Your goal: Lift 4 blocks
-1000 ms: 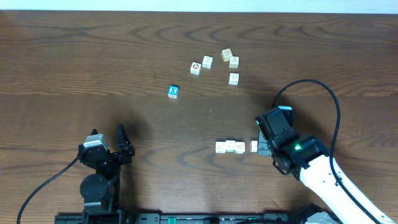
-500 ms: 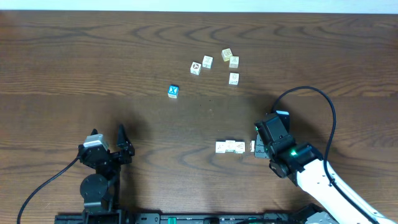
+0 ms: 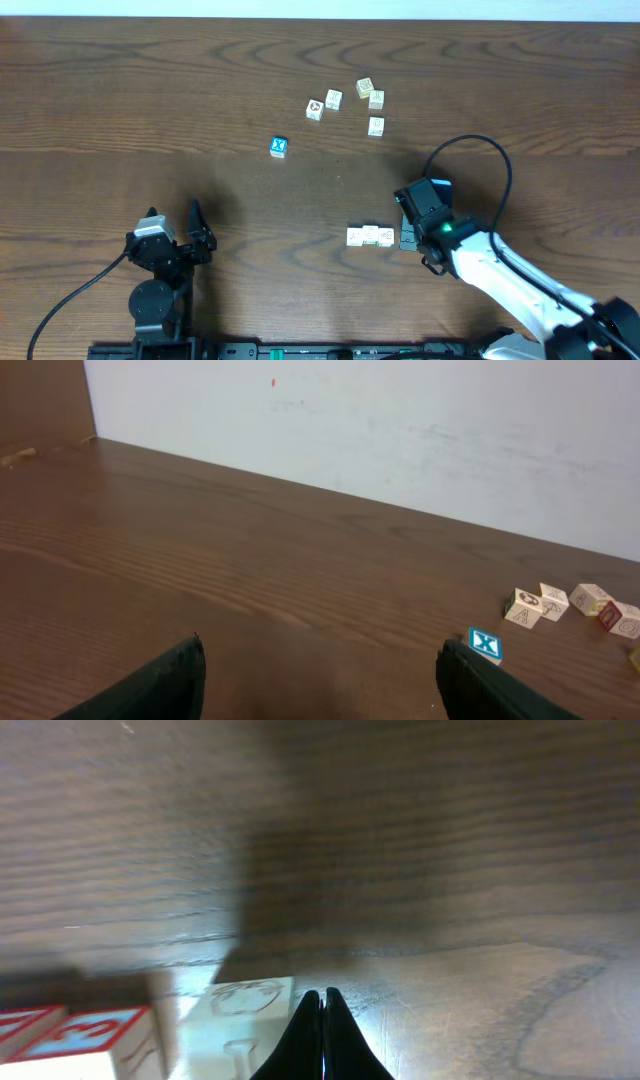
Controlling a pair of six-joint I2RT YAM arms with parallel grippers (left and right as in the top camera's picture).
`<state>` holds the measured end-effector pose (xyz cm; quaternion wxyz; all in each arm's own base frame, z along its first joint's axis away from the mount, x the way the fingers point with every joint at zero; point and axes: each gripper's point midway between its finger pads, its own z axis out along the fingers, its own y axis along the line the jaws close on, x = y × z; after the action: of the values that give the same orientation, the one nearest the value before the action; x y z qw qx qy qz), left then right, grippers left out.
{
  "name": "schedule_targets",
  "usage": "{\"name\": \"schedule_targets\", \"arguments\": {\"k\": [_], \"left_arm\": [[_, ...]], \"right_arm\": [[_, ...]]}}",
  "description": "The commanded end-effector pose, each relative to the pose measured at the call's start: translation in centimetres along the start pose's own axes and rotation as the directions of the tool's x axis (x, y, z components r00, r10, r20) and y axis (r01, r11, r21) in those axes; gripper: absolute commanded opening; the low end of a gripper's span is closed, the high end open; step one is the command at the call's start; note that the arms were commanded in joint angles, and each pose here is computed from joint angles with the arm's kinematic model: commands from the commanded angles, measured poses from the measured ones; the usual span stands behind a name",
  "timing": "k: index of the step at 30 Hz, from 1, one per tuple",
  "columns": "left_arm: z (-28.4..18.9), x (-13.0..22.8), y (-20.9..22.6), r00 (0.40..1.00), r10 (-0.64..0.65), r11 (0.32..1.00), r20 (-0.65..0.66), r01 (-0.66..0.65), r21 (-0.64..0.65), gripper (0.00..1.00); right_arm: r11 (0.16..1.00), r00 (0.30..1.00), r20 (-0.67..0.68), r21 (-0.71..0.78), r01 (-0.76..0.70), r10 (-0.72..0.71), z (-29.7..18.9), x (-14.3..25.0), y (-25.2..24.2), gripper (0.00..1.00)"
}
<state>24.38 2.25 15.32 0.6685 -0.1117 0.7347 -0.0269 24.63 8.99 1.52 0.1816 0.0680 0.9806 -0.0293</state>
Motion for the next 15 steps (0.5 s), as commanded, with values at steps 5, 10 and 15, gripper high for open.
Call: {"name": "schedule_targets", "arguments": {"k": [5, 10, 15], "left_arm": [[0.1, 1.7, 0.6, 0.999, 0.006, 1.000, -0.053, -0.007, -0.030, 0.74], [0.1, 1.7, 0.6, 0.999, 0.006, 1.000, -0.053, -0.007, -0.030, 0.75], [0.1, 1.7, 0.6, 0.999, 0.006, 1.000, -0.053, -0.007, -0.030, 0.74]], "right_arm": [[0.999, 0.998, -0.063, 0.050, -0.016, 0.019, 2.1, 1.1, -0.8, 0.01], [0.999, 0.999, -0.047, 0.046, -0.016, 0.018, 2.1, 0.8, -0.6, 0.01], [0.998, 1.000, -0.002, 0.062, -0.015, 0.015, 2.2, -0.2, -0.8, 0.01]]}}
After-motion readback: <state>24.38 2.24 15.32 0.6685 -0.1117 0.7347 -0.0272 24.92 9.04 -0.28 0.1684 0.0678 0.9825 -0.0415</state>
